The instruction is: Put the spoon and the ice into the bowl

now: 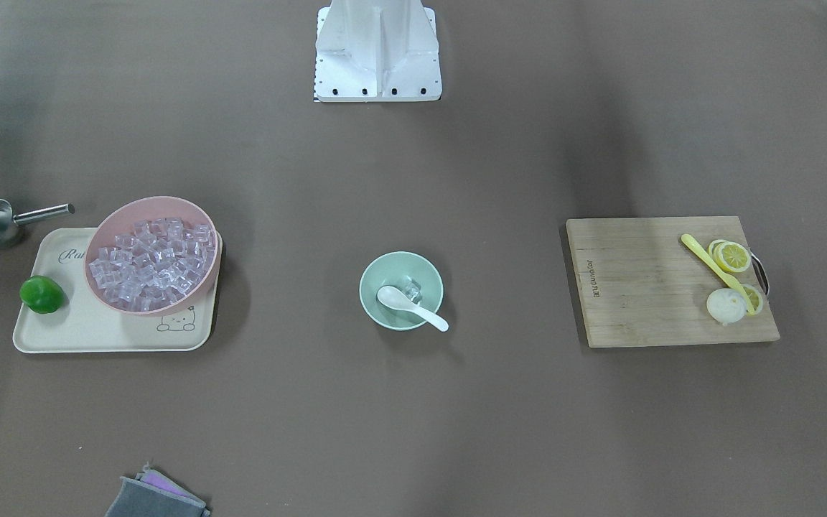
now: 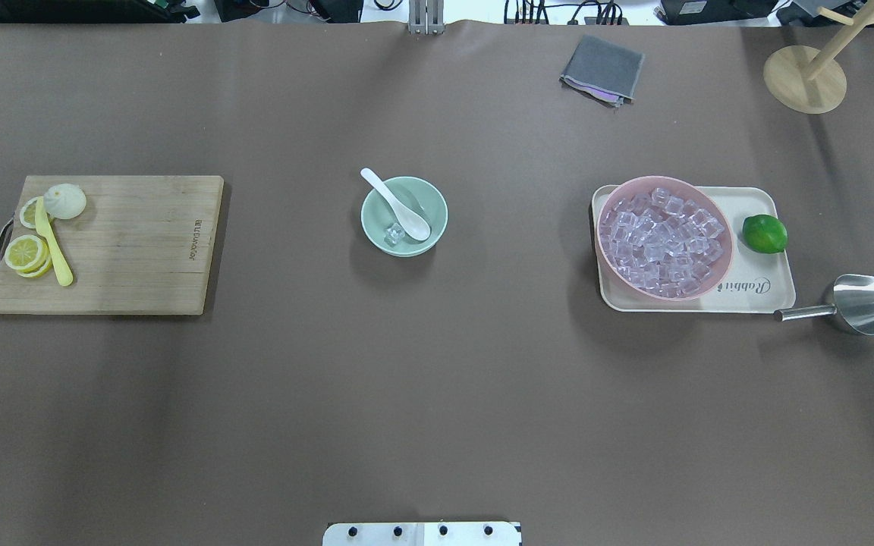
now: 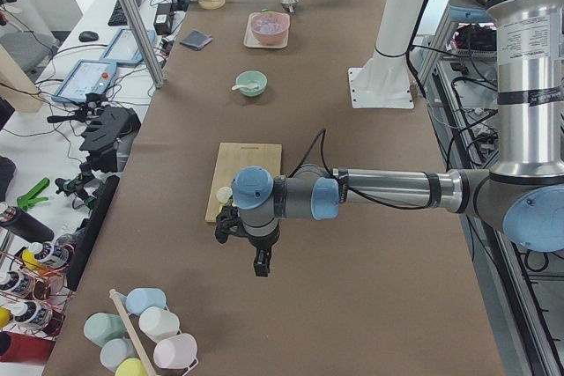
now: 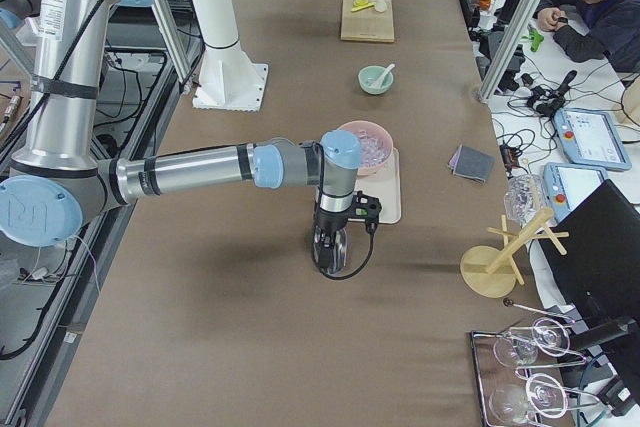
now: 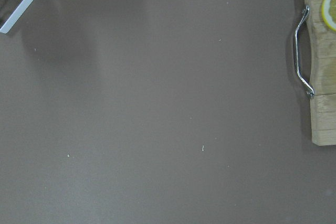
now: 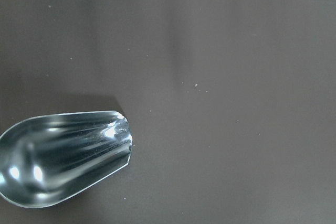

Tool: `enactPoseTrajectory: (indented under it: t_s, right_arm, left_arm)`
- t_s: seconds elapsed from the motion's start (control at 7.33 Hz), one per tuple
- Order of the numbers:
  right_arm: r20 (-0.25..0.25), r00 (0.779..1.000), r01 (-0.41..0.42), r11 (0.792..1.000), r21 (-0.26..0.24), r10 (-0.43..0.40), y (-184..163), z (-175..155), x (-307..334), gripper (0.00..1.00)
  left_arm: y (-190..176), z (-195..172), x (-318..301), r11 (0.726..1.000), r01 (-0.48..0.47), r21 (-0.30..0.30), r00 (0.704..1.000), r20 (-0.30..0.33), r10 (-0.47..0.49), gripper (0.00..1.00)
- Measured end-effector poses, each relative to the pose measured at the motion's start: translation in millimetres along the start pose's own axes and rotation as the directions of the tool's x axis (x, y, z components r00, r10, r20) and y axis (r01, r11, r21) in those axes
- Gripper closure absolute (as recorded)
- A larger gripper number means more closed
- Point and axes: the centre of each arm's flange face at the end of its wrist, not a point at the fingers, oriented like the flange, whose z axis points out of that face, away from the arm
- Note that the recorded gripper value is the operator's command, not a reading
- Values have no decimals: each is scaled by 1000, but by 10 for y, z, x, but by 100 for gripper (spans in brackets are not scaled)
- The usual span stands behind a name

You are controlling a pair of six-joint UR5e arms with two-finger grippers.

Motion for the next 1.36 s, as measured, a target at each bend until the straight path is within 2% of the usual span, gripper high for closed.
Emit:
enactPoseTrajectory:
  t_s: [0.27,0.55,0.95,1.36]
  right_arm:
    - [30,996,89,996,-9,-89,78,48,161,0]
    - [58,979,194,981,16,-195,226,-29,424,0]
    - [124,970,206,978,26,-208,504,-18,668,0]
    - [134,969,205,978,28,-207,517,-17,672,0]
  left_arm:
    - [-1,1,2,1000,0,0,1000,0,0,1]
    - [-4,-17,13,1000,-3,4,1000,0,3,1]
    - [-17,-39,33,1000,-12,14,1000,0,12,1]
    - [-82,-176,147,997,-49,53,999,9,49,1]
